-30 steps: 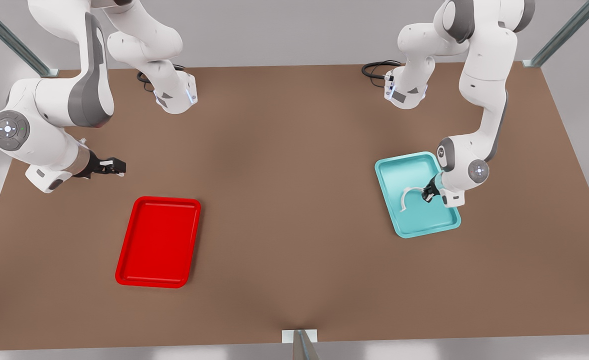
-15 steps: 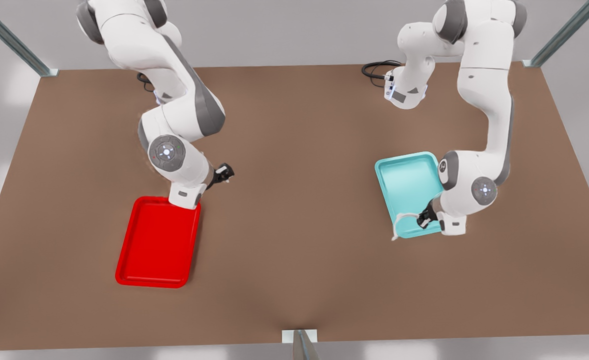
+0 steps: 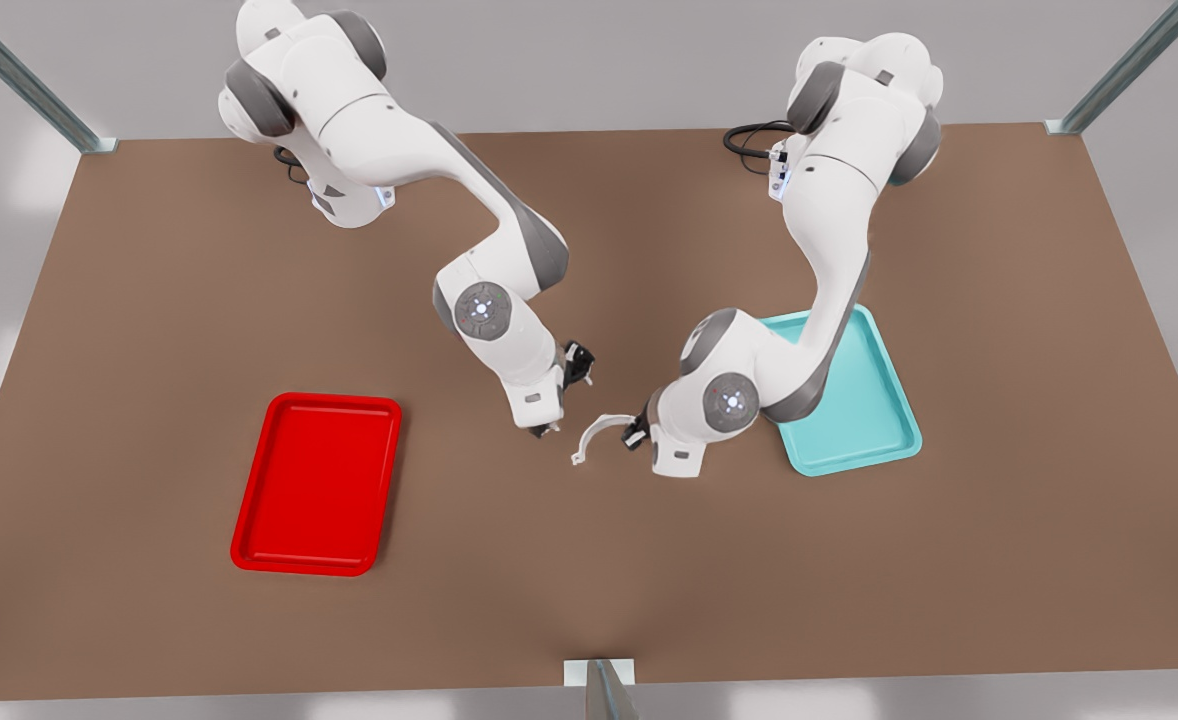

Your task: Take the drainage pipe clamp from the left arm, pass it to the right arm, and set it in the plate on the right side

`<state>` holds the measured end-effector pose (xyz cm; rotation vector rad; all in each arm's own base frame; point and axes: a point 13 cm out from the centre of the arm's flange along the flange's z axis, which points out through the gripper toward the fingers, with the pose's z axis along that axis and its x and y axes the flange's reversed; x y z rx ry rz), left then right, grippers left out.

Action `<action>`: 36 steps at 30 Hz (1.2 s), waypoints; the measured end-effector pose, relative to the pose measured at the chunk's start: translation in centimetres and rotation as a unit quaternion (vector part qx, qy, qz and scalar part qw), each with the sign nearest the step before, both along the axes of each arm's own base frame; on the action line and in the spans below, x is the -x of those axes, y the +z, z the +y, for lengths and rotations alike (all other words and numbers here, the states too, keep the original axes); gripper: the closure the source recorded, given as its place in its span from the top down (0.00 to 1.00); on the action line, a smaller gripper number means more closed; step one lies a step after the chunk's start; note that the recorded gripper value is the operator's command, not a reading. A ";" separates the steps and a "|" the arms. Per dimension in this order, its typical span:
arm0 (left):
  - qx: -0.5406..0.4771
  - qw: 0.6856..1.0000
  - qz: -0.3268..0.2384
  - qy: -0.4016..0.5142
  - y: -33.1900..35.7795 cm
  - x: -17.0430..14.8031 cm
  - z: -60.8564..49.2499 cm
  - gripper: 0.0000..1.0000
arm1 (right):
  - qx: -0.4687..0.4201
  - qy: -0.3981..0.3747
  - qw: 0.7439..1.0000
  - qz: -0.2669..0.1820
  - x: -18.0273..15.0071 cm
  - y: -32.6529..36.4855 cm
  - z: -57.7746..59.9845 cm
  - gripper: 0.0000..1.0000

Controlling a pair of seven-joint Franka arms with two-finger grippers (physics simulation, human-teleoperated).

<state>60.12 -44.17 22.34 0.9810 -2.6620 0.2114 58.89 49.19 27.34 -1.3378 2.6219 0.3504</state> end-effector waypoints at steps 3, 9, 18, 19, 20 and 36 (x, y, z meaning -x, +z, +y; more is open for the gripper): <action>-0.006 1.000 0.009 0.011 0.1 1.3 -1.6 0.21 | -0.017 0.036 0.998 -0.045 -2.5 1.8 -1.1 1.00; -0.014 0.999 0.025 0.033 0.1 2.6 -2.8 0.21 | -0.064 0.105 0.989 -0.087 -4.7 4.1 -2.6 1.00; -0.022 0.997 0.032 0.070 0.3 2.3 -2.6 0.21 | -0.059 0.275 0.950 -0.135 -3.8 1.7 -2.7 0.99; -0.023 0.997 0.033 0.073 0.4 2.3 -2.6 0.21 | -0.056 0.292 0.945 -0.139 -3.8 1.2 -2.7 0.99; -0.023 0.996 0.033 0.076 0.4 2.3 -2.6 0.21 | -0.054 0.308 0.939 -0.143 -3.8 0.7 -2.7 0.99; -0.024 0.993 0.035 0.107 0.1 2.0 -3.0 0.21 | -0.036 0.458 0.865 -0.202 -2.9 -8.0 0.8 0.99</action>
